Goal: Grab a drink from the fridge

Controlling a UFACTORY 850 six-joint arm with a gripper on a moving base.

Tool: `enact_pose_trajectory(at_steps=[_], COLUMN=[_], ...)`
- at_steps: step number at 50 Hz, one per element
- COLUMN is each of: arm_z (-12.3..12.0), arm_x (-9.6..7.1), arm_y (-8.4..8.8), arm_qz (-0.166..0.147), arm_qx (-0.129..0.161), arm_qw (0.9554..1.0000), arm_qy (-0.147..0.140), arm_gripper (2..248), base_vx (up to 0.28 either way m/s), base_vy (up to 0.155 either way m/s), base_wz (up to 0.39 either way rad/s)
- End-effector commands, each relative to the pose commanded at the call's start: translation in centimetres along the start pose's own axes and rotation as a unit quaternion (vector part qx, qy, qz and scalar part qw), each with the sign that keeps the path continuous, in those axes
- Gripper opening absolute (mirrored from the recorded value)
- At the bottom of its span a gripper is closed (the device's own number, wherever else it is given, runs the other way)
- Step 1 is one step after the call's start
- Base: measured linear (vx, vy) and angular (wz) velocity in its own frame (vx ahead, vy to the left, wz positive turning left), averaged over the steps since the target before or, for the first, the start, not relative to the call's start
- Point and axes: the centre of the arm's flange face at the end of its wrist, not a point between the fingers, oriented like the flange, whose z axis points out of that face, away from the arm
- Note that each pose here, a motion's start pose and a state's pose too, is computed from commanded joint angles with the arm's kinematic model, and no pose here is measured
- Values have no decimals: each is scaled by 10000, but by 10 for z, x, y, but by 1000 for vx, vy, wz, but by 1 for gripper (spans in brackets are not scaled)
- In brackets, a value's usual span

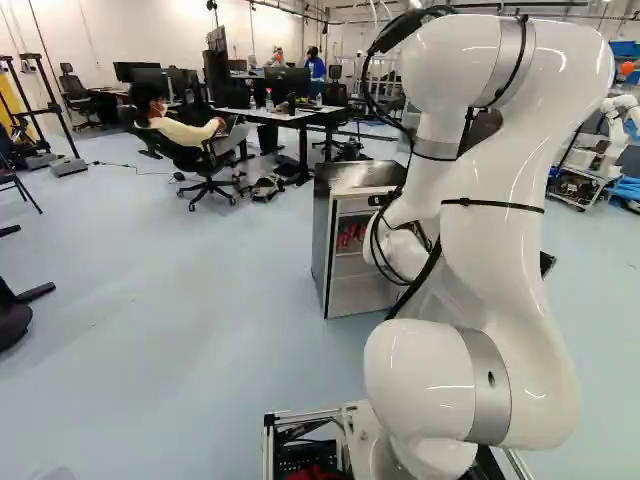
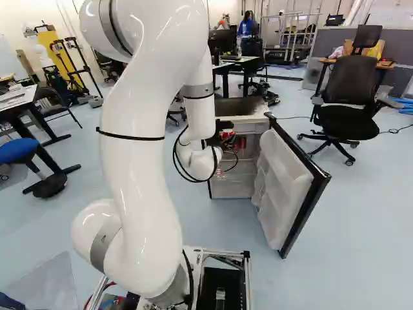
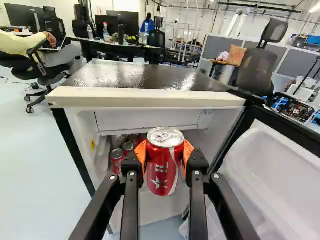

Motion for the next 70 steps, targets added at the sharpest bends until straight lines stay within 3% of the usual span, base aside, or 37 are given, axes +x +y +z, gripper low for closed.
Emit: enact_pose_trajectory(at_steps=[25,70], arm_z=[-6,5], arm_x=[25,75], arm_y=[5,-4], arm_qz=[33,-10], arm_qx=[-227,-128], arm_qw=[9994,9965], arm_qy=[244,831], arm_gripper=[94,94], base_vx=[0,0], base_vy=[0,0], base_wz=[0,0])
